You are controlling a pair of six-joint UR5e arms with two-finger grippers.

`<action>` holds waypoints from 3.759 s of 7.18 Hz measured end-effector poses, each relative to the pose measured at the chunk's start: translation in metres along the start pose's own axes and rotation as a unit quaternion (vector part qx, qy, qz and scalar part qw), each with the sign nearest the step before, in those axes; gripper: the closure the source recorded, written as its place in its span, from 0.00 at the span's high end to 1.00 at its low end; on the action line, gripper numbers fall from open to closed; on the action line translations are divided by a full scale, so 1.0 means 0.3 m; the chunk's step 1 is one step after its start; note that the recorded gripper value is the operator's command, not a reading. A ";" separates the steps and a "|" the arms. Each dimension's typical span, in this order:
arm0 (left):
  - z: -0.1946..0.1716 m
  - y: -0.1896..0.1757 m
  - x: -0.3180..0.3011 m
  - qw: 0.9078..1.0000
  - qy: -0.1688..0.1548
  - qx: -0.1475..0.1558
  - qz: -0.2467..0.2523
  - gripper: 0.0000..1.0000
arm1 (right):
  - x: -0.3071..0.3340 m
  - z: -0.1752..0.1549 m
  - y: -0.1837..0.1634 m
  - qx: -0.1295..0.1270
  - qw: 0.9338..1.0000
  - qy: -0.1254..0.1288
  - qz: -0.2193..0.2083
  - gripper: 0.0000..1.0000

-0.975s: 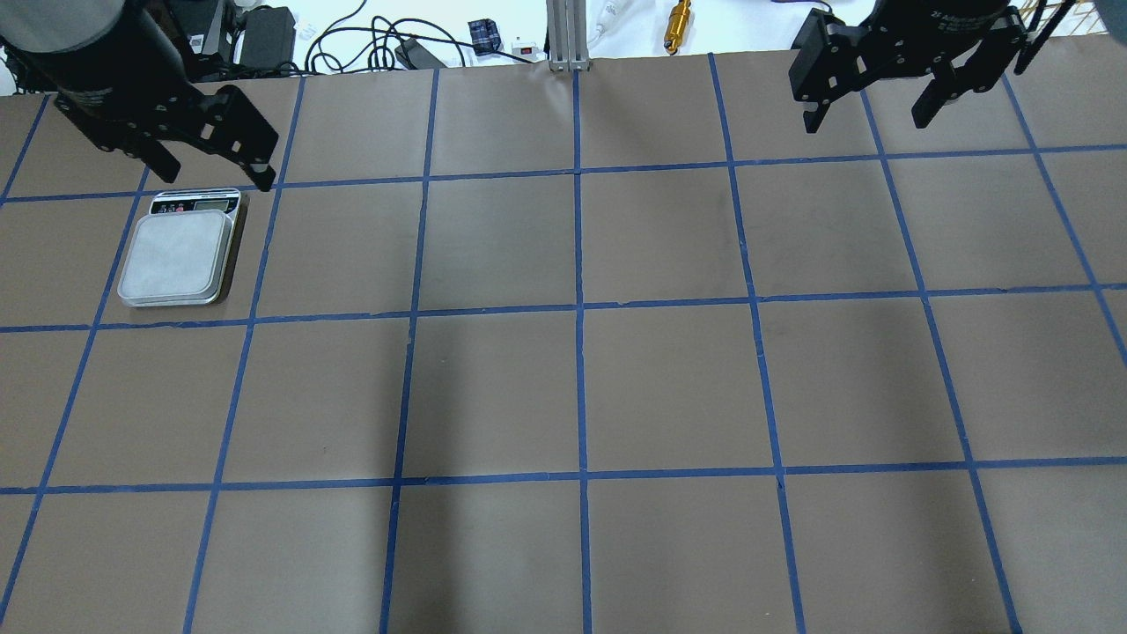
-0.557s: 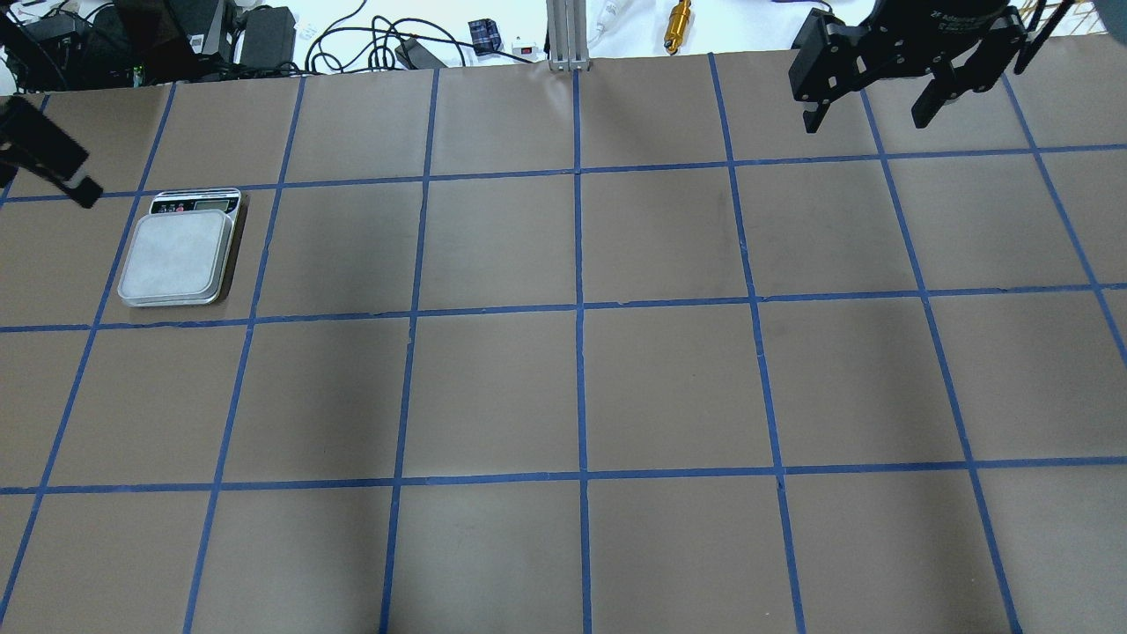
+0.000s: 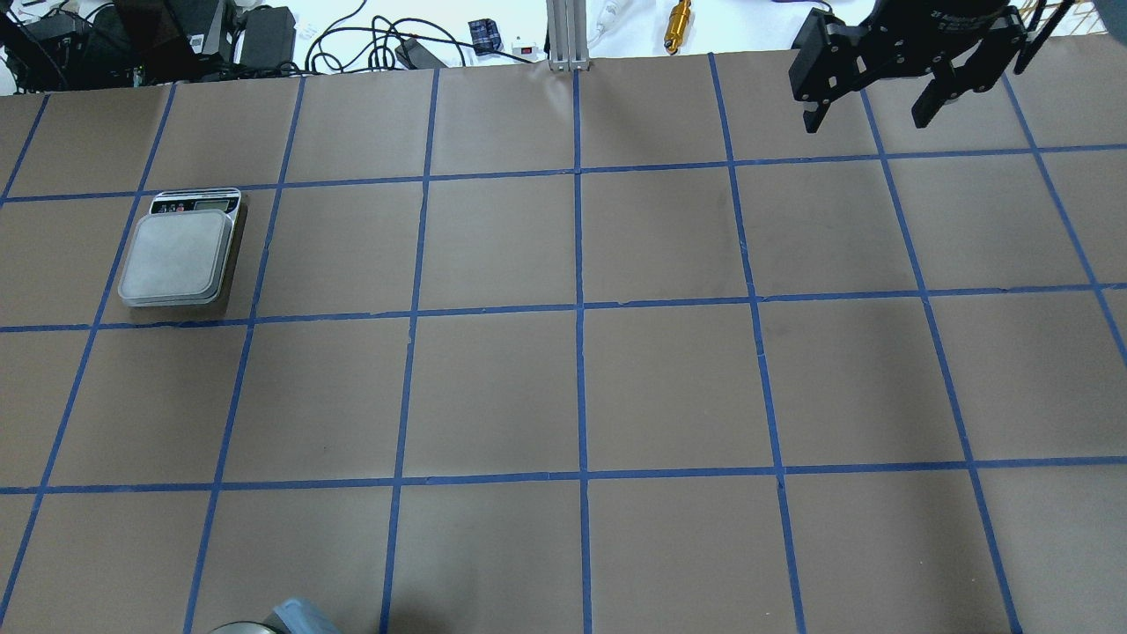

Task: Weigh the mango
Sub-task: 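Swing the left gripper down toward the mango near the robot, then grasp the red-yellow mango with the left gripper and lift it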

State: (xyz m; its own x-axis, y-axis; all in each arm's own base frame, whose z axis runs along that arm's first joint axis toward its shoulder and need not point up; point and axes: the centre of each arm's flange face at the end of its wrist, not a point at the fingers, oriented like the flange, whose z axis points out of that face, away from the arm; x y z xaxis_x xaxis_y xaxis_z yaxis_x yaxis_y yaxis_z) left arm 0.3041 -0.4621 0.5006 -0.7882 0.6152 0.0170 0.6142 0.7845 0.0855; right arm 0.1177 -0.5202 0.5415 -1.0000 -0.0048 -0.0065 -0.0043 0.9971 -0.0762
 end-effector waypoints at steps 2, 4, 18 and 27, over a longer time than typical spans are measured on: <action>0.203 0.175 -0.233 0.986 -0.027 -0.012 0.165 1.00 | 0.000 0.001 0.000 0.000 1.000 0.000 0.000 1.00; 0.405 0.282 -0.398 0.944 -0.036 -0.022 0.328 1.00 | 0.000 0.001 0.000 0.000 1.000 0.000 0.000 1.00; 1.071 0.465 -0.587 0.872 0.050 0.034 0.486 0.87 | -0.001 0.000 0.000 0.000 1.000 0.000 0.000 1.00; 0.795 0.098 -0.560 0.862 0.023 0.019 0.506 0.00 | 0.000 -0.001 0.000 0.000 1.000 0.000 0.000 1.00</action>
State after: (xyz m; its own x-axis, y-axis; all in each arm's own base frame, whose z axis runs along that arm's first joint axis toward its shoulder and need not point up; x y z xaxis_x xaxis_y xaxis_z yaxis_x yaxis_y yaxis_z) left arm 0.4639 -0.5240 0.2626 0.1527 0.9829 0.1026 0.9882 -0.1505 -0.0287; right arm 0.1177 -0.5200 0.5417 -1.0000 -0.0048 -0.0069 -0.0042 0.9971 -0.0766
